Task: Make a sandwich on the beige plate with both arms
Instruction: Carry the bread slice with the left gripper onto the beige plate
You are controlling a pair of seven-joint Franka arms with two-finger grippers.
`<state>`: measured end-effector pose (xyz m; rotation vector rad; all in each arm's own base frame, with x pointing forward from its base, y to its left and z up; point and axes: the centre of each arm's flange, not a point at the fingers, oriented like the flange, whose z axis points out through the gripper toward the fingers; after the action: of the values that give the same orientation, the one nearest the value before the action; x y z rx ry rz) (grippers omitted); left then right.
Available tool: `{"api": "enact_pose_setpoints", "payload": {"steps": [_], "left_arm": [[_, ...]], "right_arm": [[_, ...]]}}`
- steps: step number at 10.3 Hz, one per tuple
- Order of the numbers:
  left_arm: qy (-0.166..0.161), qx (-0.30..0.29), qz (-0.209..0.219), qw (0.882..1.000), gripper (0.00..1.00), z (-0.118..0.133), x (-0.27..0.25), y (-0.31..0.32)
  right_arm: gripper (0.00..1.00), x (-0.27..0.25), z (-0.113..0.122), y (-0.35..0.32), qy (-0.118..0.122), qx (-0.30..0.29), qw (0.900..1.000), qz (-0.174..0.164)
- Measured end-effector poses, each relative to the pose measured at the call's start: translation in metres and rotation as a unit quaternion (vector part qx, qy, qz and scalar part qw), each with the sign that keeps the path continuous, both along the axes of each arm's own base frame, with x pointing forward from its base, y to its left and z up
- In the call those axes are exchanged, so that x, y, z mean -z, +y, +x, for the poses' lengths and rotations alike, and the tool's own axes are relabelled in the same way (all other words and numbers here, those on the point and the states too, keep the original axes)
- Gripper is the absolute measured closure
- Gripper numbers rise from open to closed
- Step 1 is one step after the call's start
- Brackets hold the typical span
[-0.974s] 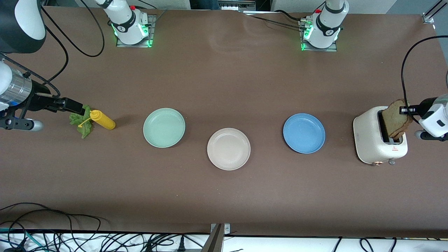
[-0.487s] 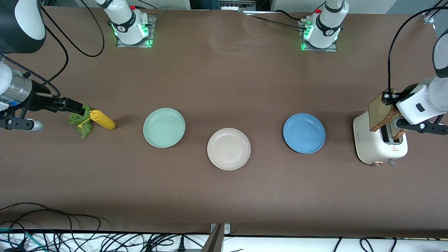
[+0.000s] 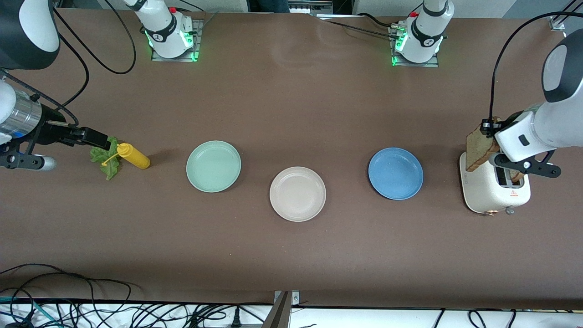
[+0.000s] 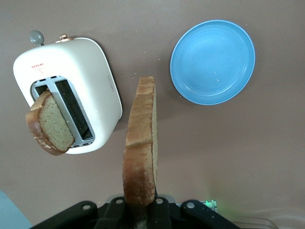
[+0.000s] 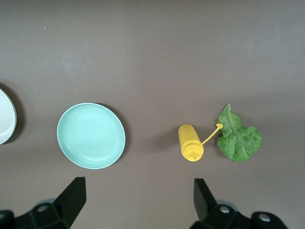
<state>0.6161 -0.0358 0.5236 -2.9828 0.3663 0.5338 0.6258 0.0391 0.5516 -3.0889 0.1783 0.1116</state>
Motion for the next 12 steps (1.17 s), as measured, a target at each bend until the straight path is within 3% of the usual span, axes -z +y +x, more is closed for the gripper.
{"api": "enact_pose_setpoints", "payload": {"steps": [2,6,9,12], "left_arm": [[0.002,0.004,-0.019,1.000,0.90,-0.001,0.000,-0.010],[0.026,-0.014,-0.131,0.991,0.90,0.000,0.012,-0.032],[0.076,-0.036,-0.253,0.964,0.90,0.009,0.050,-0.062],[0.132,-0.067,-0.354,0.923,0.90,0.022,0.102,-0.087]], "right_arm": [[0.00,0.000,0.000,0.000,0.000,0.000,1.000,0.000],[0.00,0.000,0.000,0.000,0.000,0.000,1.000,0.000],[0.00,0.000,0.000,0.000,0.000,0.000,1.000,0.000],[0.00,0.000,0.000,0.000,0.000,0.000,1.000,0.000]]}}
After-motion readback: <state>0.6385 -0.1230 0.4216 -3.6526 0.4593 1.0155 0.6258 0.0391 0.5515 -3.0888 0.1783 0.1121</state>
